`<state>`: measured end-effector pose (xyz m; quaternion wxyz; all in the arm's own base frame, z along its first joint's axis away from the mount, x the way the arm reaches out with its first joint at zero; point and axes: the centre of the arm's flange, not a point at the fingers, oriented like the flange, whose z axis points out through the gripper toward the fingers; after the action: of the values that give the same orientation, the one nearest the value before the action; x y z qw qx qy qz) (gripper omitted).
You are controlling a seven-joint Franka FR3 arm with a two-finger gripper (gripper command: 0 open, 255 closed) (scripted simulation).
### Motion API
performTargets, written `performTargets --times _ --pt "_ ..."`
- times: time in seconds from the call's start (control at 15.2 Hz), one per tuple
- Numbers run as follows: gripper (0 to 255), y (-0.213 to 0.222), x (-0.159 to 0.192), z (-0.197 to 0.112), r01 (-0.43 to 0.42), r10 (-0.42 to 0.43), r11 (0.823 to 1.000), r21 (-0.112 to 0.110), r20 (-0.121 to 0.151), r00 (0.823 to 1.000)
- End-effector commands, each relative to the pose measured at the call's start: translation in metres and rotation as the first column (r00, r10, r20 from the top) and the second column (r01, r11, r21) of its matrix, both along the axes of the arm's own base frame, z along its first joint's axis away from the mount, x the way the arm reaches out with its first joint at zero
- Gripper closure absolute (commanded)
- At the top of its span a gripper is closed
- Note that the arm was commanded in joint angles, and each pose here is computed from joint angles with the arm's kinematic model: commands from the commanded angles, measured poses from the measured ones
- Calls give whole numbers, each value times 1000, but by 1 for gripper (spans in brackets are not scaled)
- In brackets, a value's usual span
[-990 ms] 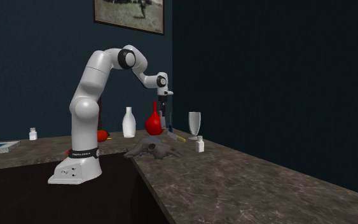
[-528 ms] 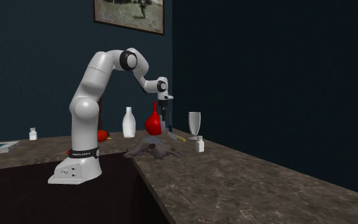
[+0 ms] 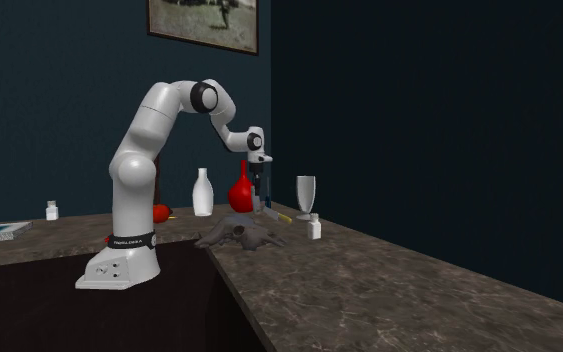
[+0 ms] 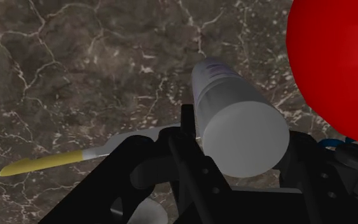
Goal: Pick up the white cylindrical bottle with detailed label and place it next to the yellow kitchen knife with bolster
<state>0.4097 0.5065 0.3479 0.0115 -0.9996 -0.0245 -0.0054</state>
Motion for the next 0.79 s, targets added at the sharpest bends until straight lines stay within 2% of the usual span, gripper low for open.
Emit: performTargets --times 0.0,0.2,0.26,0.59,0.73 --pt "255 0 0 0 0 0 1000 0 0 1000" --pt "255 0 0 0 0 0 1000 0 0 1000" --pt "0 0 0 0 0 0 1000 0 0 1000" --pt "0 0 0 -1 0 0 1000 0 0 1000" --pt "0 -1 0 26 0 0 1000 0 0 1000"
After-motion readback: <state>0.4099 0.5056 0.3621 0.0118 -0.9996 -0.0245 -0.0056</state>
